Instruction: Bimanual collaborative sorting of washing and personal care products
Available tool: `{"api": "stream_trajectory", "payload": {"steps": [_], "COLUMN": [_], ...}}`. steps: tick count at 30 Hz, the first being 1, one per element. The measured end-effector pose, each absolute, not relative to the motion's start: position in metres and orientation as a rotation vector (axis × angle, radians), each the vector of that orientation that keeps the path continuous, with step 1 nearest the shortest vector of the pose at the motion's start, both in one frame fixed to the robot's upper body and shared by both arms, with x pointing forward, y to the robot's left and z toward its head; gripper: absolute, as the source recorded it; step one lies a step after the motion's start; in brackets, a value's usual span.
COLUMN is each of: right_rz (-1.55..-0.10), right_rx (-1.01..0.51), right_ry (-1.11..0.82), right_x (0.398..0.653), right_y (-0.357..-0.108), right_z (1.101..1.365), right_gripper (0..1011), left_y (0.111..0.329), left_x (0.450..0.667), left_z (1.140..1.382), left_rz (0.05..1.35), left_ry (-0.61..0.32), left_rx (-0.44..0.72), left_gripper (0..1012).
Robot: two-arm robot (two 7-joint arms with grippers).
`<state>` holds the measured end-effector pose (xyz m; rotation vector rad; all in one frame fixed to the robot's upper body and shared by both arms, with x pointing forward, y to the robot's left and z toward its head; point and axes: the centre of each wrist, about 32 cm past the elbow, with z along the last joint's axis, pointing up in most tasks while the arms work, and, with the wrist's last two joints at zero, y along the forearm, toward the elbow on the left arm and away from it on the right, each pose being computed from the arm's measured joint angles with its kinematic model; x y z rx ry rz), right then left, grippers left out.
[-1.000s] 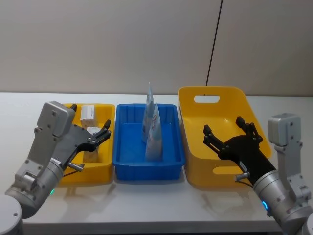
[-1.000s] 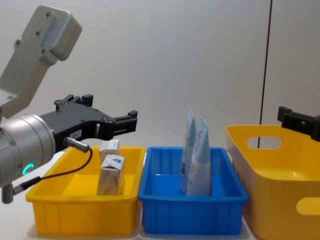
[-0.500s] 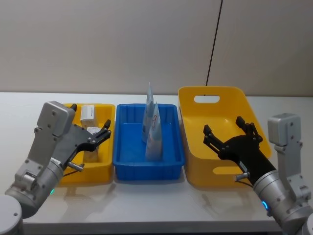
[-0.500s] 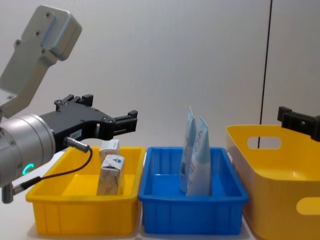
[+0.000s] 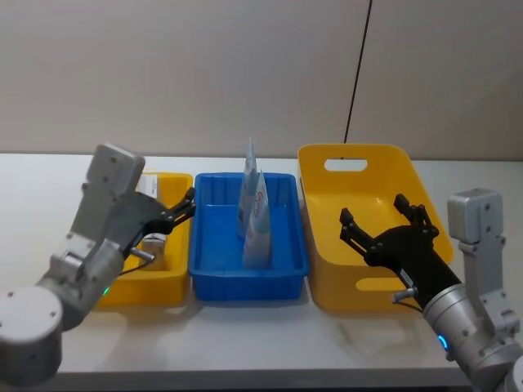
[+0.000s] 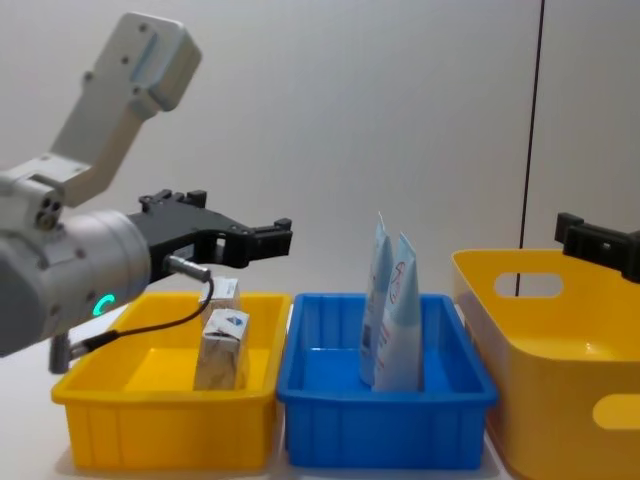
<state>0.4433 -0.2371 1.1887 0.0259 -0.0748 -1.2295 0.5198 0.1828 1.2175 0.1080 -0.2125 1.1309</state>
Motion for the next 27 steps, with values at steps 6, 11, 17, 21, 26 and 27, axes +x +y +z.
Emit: {"api": "stream_trajectory", "payload": {"steps": [6,11,17,21,26,27], "right_rz": [-1.229,-1.229,-1.229,-1.230,-1.230,-1.230], "right_rx": [0.026,0.026,0.026,0.026,0.026,0.026], "right_ry": [-0.075,-0.075,-0.075,-0.075,-0.075,-0.075], "right_x": [0.443,0.443,0.443,0.443,0.443,0.443], "right_y": [-0.237,-0.237,-0.237,-0.237,-0.237,-0.237], "right_z": [1.189,1.189,1.189,1.189,1.189,1.189], "right_gripper": [1002,1002,1002,1002,1002,1002], "left_y": [0.172,0.165,0.159,0.157,0.156,0.156], "left_x": [0.534,0.542,0.543,0.540,0.534,0.532], "left_z": [1.230,1.243,1.258,1.266,1.272,1.274], "left_rz": [1.119,1.104,1.086,1.081,1.080,1.081], "left_ry": [-0.173,-0.139,-0.103,-0.087,-0.073,-0.066], "left_rx": [0.168,0.237,0.322,0.363,0.399,0.412], "left_gripper": [1001,1001,1001,1001,1001,1001]}}
